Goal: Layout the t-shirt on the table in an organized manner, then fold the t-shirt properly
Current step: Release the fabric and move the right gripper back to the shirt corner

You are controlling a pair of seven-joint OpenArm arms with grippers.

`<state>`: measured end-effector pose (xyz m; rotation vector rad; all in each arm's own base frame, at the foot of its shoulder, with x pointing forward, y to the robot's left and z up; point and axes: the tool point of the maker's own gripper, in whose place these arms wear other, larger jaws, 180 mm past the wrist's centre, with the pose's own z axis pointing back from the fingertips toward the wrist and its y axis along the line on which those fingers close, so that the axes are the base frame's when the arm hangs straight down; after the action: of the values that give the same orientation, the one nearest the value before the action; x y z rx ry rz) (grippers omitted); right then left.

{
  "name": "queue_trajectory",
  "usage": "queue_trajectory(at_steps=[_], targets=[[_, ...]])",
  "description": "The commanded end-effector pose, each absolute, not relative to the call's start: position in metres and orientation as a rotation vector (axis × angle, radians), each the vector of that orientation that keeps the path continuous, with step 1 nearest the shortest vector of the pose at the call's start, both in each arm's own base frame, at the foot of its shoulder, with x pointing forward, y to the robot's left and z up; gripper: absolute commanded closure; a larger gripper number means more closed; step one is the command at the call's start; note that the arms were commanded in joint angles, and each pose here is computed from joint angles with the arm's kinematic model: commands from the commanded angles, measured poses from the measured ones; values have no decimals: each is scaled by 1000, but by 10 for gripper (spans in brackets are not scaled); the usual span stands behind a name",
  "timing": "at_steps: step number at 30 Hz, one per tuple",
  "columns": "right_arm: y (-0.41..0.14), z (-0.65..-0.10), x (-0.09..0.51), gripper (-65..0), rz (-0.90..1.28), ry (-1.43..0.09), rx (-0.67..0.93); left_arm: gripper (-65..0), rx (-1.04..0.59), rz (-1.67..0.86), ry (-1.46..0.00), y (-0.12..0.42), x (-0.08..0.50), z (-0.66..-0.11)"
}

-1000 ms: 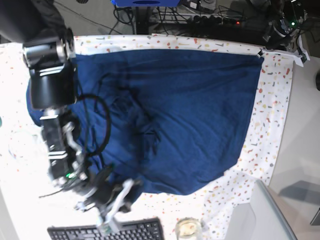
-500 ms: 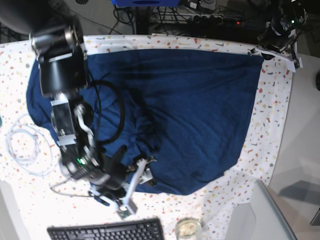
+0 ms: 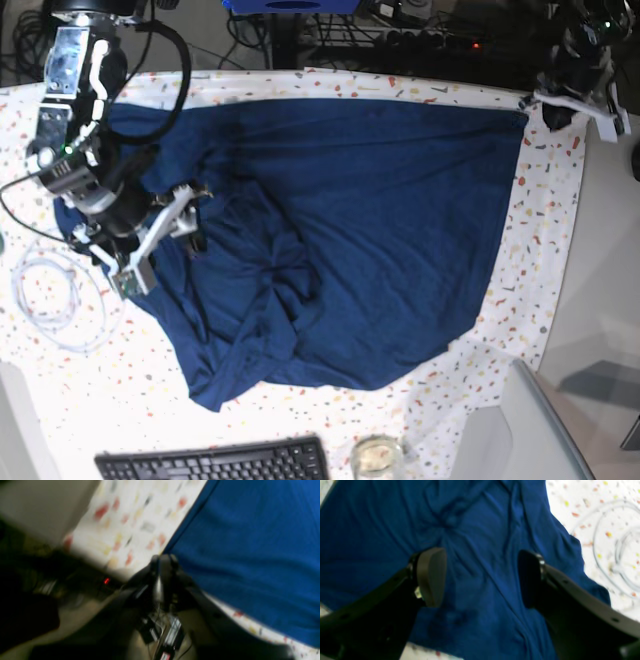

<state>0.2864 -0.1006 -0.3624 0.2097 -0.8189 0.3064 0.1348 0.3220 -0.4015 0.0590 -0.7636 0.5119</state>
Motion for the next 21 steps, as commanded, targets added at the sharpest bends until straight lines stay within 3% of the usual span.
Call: queue_trajectory(at_steps=[1, 3, 5, 14, 21], targets=[[-97, -352, 288, -405, 323, -865, 233, -183, 69, 512, -802, 328, 141, -393], [-104, -358, 280, -405, 329, -847, 229, -318, 51, 530, -804, 328, 148, -399], [-110, -362, 274, -404, 321, -833, 223, -385, 38, 547, -797, 327, 151, -405], [-151, -368, 265, -404, 227, -814, 150, -397, -6, 629, -677, 326, 129, -452], [-161, -368, 264, -404, 203, -814, 133, -397, -18, 632, -696, 325, 140, -451]])
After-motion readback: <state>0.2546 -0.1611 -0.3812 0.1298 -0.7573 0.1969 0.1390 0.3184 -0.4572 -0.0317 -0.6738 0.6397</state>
